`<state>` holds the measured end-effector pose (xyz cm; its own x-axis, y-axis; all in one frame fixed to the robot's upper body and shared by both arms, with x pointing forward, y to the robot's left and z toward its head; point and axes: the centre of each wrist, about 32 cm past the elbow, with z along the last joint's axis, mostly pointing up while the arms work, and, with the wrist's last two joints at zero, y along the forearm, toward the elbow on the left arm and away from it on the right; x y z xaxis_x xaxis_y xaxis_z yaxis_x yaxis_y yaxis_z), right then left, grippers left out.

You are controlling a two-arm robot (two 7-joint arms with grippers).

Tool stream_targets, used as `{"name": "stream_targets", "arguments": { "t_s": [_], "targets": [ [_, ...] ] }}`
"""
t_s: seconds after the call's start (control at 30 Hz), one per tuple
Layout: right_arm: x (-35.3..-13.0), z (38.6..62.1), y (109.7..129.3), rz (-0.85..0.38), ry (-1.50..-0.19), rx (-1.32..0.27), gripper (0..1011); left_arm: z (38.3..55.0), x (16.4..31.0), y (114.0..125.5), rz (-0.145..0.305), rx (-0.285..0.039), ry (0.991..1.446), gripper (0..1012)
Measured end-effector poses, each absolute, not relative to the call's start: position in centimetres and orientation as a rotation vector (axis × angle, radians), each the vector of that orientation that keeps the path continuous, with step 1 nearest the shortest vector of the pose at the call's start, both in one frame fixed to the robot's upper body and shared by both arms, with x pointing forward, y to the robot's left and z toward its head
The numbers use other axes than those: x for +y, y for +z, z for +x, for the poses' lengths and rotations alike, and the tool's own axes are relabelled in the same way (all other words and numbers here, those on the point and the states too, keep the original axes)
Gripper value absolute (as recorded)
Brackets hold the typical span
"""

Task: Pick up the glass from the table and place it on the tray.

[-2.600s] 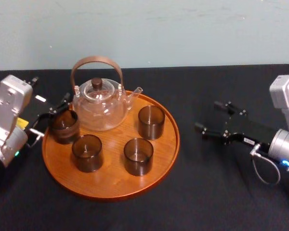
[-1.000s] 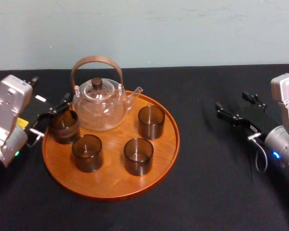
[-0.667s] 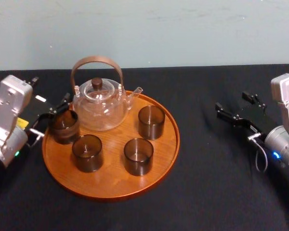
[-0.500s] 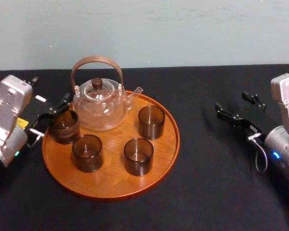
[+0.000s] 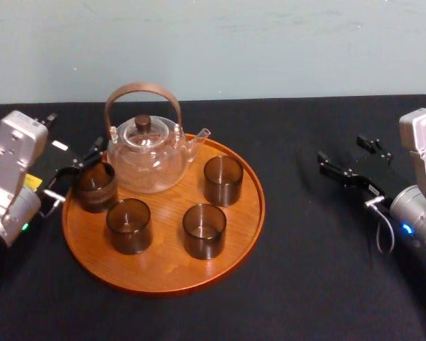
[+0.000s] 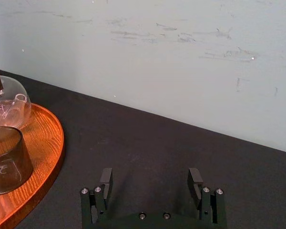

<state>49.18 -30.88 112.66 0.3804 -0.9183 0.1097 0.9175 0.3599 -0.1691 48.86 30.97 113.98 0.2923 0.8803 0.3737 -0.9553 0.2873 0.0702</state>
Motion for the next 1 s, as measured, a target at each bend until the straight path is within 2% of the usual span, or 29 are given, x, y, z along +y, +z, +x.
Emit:
{"name": "stream_targets", "arguments": {
  "t_s": [1.0],
  "targets": [
    [-30.88,49.18,112.66,-0.215,-1.183,0.004,1002,48.86,30.97,113.98,0.304,-0.285,1.248,1001]
  ]
}}
